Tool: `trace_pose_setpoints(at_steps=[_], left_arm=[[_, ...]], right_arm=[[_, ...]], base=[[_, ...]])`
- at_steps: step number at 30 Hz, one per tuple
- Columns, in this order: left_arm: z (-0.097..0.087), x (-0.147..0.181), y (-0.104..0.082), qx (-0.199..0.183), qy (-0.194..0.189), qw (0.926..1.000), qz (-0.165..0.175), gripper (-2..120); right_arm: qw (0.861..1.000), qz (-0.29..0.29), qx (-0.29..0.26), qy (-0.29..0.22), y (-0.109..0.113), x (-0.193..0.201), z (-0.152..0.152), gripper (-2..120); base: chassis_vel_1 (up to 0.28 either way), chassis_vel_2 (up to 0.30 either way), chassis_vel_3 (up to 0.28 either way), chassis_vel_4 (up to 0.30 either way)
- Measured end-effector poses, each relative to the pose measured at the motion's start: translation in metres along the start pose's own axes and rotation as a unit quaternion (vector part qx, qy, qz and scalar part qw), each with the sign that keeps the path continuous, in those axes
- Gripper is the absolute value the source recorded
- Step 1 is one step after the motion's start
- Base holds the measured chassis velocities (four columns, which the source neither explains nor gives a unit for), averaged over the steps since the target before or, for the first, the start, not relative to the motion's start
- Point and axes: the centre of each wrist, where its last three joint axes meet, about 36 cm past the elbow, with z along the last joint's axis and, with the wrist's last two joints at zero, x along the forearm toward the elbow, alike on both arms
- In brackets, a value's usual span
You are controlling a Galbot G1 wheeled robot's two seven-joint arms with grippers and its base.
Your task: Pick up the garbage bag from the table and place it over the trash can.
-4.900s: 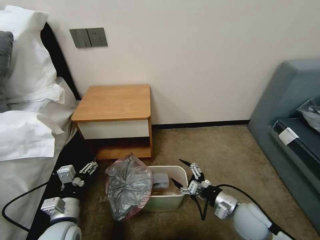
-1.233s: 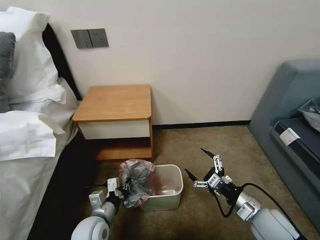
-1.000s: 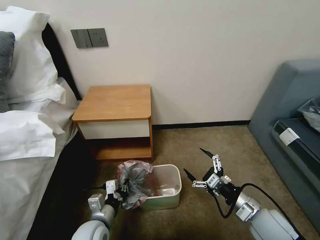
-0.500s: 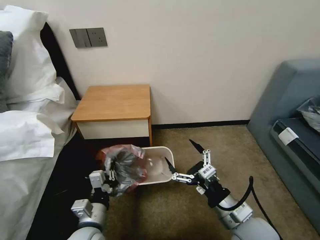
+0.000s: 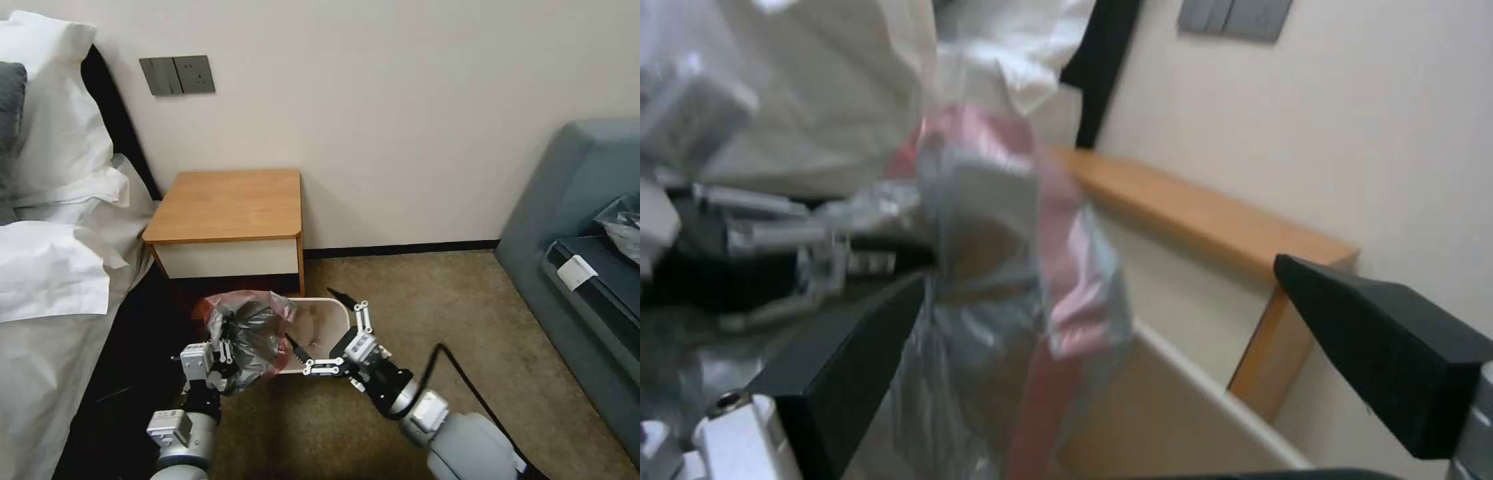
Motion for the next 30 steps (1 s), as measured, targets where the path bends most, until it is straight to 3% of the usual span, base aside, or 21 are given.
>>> trace_pose_setpoints(at_steps=[14, 16, 18, 20, 22, 24, 28, 30], left_arm=[[0.003, -0.003, -0.001, 0.002, 0.002, 1.0, -0.006, 7], [0.002, -0.004, 0.001, 0.001, 0.0, 1.0, -0.008, 7], [0.002, -0.004, 0.001, 0.001, 0.0, 1.0, -0.008, 7], [0.001, -0.005, 0.001, 0.002, -0.002, 1.0, -0.009, 7], [0.001, -0.005, 0.001, 0.002, -0.002, 1.0, -0.009, 7], [0.0, -0.006, 0.002, 0.002, -0.003, 0.9999, -0.011, 7], [0.0, -0.006, 0.002, 0.002, -0.004, 0.9999, -0.011, 7], [0.0, -0.006, 0.002, 0.002, -0.004, 0.9999, -0.011, 7]], right_arm=[[1.0, 0.012, 0.0, 0.018, 0.014, -0.039, 0.014, 98], [1.0, 0.019, 0.006, 0.016, 0.011, -0.048, 0.017, 83], [1.0, 0.019, 0.006, 0.016, 0.011, -0.048, 0.017, 83], [1.0, 0.018, 0.007, 0.016, 0.013, -0.051, 0.018, 70], [1.0, 0.018, 0.007, 0.016, 0.013, -0.051, 0.018, 70], [1.0, 0.017, 0.009, 0.014, 0.016, -0.053, 0.018, 54], [1.0, 0.017, 0.009, 0.014, 0.016, -0.053, 0.018, 46], [1.0, 0.016, 0.009, 0.012, 0.017, -0.052, 0.018, 32]], base=[[0.0, 0.0, 0.0, 0.0], [0.0, 0.0, 0.0, 0.0], [0.0, 0.0, 0.0, 0.0], [0.0, 0.0, 0.0, 0.0], [0.0, 0.0, 0.0, 0.0], [0.0, 0.0, 0.0, 0.0], [0.0, 0.0, 0.0, 0.0], [0.0, 0.0, 0.0, 0.0]])
